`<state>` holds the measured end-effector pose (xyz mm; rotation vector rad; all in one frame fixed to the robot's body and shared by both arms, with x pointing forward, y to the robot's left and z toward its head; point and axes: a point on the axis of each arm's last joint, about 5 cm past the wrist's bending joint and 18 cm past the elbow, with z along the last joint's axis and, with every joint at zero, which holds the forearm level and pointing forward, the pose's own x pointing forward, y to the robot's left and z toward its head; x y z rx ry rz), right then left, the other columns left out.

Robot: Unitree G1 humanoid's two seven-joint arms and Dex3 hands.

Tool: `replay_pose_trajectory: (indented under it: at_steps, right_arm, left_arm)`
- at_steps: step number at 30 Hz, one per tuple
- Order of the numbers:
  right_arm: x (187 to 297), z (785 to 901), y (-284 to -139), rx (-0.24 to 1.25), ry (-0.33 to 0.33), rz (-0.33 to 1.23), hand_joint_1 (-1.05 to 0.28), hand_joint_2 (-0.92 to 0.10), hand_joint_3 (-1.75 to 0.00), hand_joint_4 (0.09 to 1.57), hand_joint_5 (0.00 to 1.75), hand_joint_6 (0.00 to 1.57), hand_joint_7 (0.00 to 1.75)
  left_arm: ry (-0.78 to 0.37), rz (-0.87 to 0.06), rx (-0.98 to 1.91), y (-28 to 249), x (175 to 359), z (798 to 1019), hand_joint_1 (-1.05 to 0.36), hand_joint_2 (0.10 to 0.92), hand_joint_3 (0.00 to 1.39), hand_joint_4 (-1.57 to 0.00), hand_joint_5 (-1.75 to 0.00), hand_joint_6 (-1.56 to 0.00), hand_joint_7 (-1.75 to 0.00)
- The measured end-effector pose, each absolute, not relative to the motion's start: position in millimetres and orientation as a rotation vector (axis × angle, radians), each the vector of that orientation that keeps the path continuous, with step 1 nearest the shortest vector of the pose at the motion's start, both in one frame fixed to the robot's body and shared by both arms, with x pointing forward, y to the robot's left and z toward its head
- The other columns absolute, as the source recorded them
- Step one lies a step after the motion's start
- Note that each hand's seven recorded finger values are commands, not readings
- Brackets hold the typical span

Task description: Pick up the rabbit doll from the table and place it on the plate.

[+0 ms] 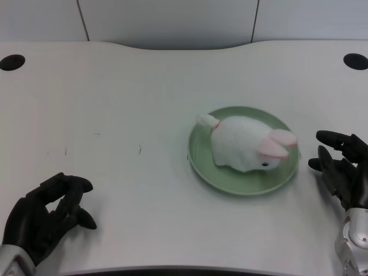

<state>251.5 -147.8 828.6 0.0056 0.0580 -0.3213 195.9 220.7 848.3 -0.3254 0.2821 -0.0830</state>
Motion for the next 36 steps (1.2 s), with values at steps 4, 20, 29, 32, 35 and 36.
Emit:
replay_pose_trajectory:
  at_steps: [4, 20, 29, 32, 35, 36]
  right_arm:
    - [251.6, 828.6, -148.2, 0.005, 0.058, -0.325, -0.19, -0.92, -0.26, 0.79, 0.91, 0.73, 0.73]
    - [250.2, 827.6, -153.6, 0.009, 0.054, -0.323, -0.24, -0.92, -0.18, 0.81, 0.83, 0.80, 0.60]
    - [250.0, 827.3, -154.6, 0.009, 0.056, -0.327, -0.19, -0.92, -0.22, 0.83, 0.80, 0.80, 0.59]
    - [249.8, 827.1, -154.6, 0.007, 0.058, -0.331, -0.20, -0.92, -0.23, 0.82, 0.79, 0.79, 0.59]
    - [249.7, 827.0, -154.6, 0.006, 0.059, -0.336, -0.21, -0.92, -0.23, 0.82, 0.78, 0.79, 0.59]
    - [249.7, 827.0, -154.4, 0.002, 0.058, -0.339, -0.20, -0.92, -0.21, 0.82, 0.81, 0.80, 0.59]
  left_arm:
    - [0.296, -0.082, -0.333, 218.1, 195.4, 844.9, -0.55, 0.921, 0.48, -0.70, -1.75, -0.60, -1.39]
    - [0.261, -0.068, -0.346, 217.1, 200.9, 846.2, -0.54, 0.921, 0.49, -0.69, -1.75, -0.58, -1.40]
    - [0.248, -0.054, -0.345, 219.8, 202.2, 848.0, -0.57, 0.921, 0.47, -0.70, -1.75, -0.57, -1.41]
    - [0.245, -0.054, -0.334, 220.0, 202.2, 848.1, -0.58, 0.921, 0.46, -0.69, -1.75, -0.57, -1.42]
    - [0.247, -0.051, -0.327, 220.2, 201.8, 847.1, -0.58, 0.921, 0.46, -0.69, -1.75, -0.57, -1.43]
    - [0.252, -0.051, -0.329, 220.2, 201.7, 846.8, -0.60, 0.921, 0.42, -0.67, -1.75, -0.58, -1.39]
